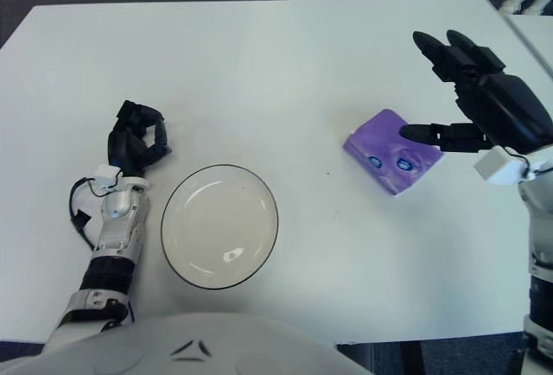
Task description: Put the tissue paper into the plate.
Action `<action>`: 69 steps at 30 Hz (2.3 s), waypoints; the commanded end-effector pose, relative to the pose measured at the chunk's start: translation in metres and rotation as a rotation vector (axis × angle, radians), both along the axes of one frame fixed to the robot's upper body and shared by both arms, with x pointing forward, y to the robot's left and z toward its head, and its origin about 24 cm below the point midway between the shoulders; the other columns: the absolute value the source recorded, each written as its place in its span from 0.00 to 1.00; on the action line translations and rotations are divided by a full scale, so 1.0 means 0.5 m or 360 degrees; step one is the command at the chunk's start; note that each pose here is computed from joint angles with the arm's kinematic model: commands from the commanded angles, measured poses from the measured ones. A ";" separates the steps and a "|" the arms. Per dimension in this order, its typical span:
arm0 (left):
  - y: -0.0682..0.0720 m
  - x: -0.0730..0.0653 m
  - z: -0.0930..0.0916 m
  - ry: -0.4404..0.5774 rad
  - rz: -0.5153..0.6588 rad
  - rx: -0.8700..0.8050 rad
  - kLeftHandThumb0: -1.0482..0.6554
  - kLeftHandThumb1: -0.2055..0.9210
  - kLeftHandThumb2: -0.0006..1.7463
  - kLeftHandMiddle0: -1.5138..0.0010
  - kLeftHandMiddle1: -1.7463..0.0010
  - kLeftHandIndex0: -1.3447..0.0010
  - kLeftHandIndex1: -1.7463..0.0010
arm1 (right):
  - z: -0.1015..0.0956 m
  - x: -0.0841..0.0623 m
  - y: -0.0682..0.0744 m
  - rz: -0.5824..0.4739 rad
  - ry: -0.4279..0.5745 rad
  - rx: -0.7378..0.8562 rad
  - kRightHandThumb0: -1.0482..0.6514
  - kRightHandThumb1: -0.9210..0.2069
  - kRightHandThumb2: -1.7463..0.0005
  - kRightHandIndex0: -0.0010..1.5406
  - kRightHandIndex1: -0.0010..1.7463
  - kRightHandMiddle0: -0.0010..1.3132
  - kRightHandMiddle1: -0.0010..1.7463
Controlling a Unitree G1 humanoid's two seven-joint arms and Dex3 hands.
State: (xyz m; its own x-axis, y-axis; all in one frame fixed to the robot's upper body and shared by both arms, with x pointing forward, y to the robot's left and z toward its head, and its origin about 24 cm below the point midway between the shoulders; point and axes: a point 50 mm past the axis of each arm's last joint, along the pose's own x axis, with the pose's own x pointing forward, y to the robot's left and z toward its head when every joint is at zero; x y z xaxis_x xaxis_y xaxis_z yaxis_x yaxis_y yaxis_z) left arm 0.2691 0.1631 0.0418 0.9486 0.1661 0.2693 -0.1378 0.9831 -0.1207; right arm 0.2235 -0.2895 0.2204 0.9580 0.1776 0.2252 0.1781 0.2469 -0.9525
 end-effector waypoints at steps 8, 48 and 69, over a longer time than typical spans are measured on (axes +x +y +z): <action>-0.028 -0.074 -0.141 0.0481 -0.0022 -0.0108 0.37 0.66 0.60 0.51 0.00 0.67 0.00 | -0.003 -0.008 0.036 -0.0145 0.0006 0.0171 0.00 0.29 0.72 0.00 0.00 0.00 0.00; -0.028 -0.076 -0.141 0.0491 0.0022 -0.0128 0.37 0.64 0.62 0.54 0.00 0.66 0.00 | -0.185 -0.056 0.051 -0.0100 0.0535 0.0950 0.00 0.35 0.72 0.00 0.00 0.00 0.00; -0.023 -0.079 -0.143 0.0496 0.0028 -0.0126 0.37 0.65 0.61 0.54 0.00 0.67 0.00 | -0.230 -0.043 0.057 -0.0114 0.0609 0.1026 0.02 0.46 0.62 0.00 0.00 0.00 0.00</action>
State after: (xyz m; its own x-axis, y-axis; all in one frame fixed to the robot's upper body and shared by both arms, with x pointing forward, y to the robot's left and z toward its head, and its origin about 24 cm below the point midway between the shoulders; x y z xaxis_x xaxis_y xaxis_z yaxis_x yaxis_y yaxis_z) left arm 0.2723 0.1562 0.0418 0.9500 0.1553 0.2709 -0.1256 0.9843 -0.1236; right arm 0.1992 -0.2622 0.1225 0.9970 0.0737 -0.0216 -0.0693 0.7423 -0.6665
